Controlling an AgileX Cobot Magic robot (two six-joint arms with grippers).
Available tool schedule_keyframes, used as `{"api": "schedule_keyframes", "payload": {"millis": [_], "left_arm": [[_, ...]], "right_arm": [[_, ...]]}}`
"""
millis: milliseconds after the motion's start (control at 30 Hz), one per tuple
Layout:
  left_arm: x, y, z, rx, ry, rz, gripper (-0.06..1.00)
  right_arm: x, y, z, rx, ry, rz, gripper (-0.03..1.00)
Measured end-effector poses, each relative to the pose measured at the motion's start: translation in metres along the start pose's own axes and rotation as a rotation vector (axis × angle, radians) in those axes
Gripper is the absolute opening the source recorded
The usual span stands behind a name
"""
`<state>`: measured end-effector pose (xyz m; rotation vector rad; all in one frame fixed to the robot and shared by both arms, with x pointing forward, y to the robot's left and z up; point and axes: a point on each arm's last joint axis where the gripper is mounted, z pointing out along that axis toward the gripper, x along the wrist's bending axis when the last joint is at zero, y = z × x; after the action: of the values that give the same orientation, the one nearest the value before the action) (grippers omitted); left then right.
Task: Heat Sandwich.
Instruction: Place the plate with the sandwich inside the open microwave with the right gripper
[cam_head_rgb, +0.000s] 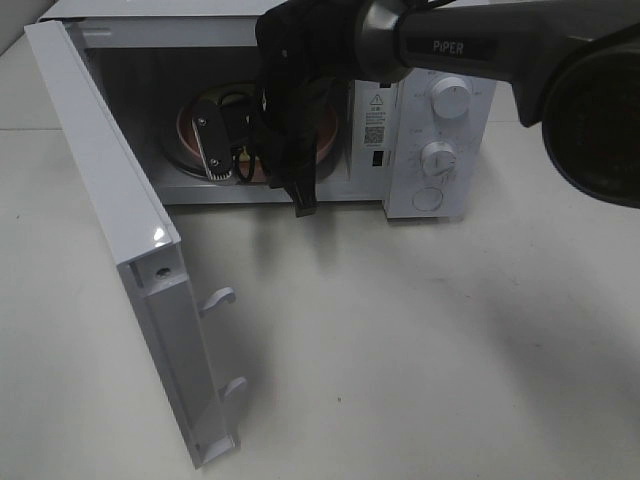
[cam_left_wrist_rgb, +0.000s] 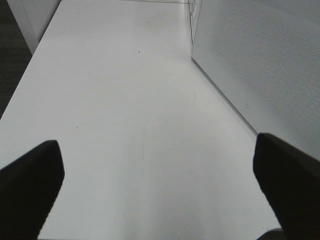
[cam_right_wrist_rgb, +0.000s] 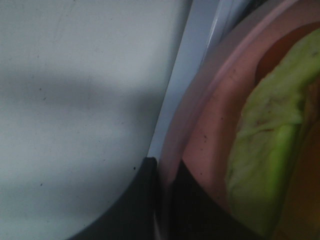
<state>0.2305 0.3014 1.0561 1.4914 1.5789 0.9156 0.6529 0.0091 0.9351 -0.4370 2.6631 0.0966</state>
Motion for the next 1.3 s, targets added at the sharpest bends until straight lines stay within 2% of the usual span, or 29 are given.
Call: {"api": "schedule_keyframes", "payload": {"millis": [167,267,300,333,433,467,500,533,667,1033,1300], "left_arm": [[0.000,0.000,0.000,0.000,0.000,0.000,0.97],[0.000,0.000,0.000,0.000,0.000,0.000,0.97],[0.000,0.000,0.000,0.000,0.000,0.000,0.97],[0.000,0.000,0.000,0.000,0.000,0.000,0.97],[0.000,0.000,0.000,0.000,0.000,0.000,0.97],[0.000,0.000,0.000,0.000,0.000,0.000,0.97],[0.000,0.000,0.000,0.000,0.000,0.000,0.97],[0.000,0.000,0.000,0.000,0.000,0.000,0.97],[0.000,0.000,0.000,0.000,0.000,0.000,0.97],[0.000,0.000,0.000,0.000,0.000,0.000,0.97],[0.000,0.000,0.000,0.000,0.000,0.000,0.97]], "right_arm": [[-0.001,0.000,0.000,-0.001,-0.006,0.000,0.08],[-0.003,0.001,0.000,-0.010,-0.026,0.027,0.19],[-0.003,0.001,0.000,-0.010,-0.026,0.027,0.19],[-0.004,0.001,-0.001,-0.009,-0.032,0.046,0.29],[-0.004,0.001,-0.001,-0.012,-0.037,0.077,0.47],[-0.004,0.001,-0.001,-0.012,-0.037,0.077,0.47],[-0.004,0.001,-0.001,-0.013,-0.037,0.098,0.58],[-0.004,0.001,-0.001,-0.012,-0.036,0.106,0.63],[-0.004,0.001,-0.001,-0.013,-0.036,0.128,0.76],[-0.006,0.001,-0.006,-0.016,-0.044,0.132,0.78],[-0.005,-0.002,-0.025,-0.035,-0.078,0.138,0.77]]}}
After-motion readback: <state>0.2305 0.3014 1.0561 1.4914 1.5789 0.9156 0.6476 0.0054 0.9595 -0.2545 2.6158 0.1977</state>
